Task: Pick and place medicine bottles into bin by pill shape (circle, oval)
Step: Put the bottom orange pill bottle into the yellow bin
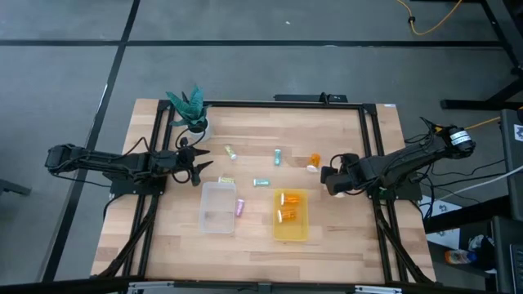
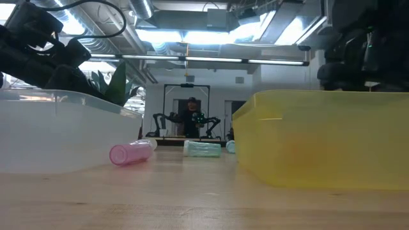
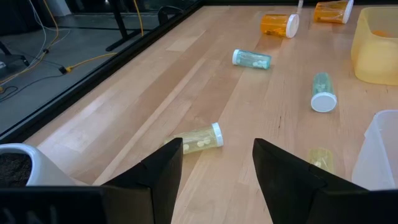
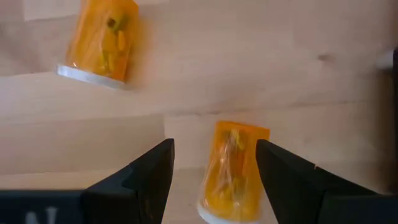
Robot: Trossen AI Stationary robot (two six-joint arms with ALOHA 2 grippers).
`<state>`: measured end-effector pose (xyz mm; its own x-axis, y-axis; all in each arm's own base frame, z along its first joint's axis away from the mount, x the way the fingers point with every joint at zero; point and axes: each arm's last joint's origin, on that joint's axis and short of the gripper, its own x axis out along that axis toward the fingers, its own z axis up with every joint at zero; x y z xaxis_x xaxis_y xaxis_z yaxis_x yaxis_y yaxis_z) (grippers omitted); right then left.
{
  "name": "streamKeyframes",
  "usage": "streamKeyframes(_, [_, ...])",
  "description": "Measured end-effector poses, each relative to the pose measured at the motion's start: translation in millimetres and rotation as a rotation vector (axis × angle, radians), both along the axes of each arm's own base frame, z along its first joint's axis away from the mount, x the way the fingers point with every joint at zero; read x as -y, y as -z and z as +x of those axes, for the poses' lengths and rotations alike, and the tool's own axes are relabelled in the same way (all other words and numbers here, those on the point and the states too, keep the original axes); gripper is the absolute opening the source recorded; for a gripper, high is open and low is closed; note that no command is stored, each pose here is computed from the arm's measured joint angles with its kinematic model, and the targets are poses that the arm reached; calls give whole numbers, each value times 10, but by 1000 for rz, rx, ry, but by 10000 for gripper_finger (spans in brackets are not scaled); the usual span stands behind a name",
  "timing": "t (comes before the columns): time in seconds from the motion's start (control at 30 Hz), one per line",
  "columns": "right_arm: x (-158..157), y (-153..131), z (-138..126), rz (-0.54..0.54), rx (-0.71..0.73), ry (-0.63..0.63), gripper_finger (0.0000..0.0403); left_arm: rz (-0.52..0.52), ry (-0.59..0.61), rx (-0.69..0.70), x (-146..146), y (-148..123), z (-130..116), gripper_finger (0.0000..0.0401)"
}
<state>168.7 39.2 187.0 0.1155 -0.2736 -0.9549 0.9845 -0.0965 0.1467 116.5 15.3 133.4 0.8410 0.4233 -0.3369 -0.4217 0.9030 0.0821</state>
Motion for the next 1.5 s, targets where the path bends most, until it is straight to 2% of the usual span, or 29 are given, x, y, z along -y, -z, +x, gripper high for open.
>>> streamKeyframes(0.17, [-23, 24, 10, 71, -13, 50, 228, 0, 0, 0, 0, 0, 0, 190])
streamKeyframes(0.37, [-49, 163, 60, 83, -104, 106, 228, 0, 0, 0, 0, 0, 0, 190])
streamKeyframes(0.53, [-79, 288, 116, 108, -172, 112, 228, 0, -1, 0, 0, 0, 0, 190])
streamKeyframes(1.03, [-115, 454, 191, 138, -238, 115, 228, 0, 0, 0, 0, 0, 0, 190])
streamKeyframes(1.13, [-115, 458, 192, 137, -251, 67, 227, 0, 0, 0, 0, 0, 0, 190])
streamKeyframes(1.23, [-103, 457, 197, 96, -250, 10, 217, 0, 0, 0, 0, 0, 0, 190])
streamKeyframes(1.37, [-69, 448, 211, -30, -237, -83, 194, 0, 0, 0, 0, 0, 0, 190])
streamKeyframes(1.5, [-65, 442, 252, -78, -203, -131, 181, 0, 0, 0, 0, 0, 0, 190])
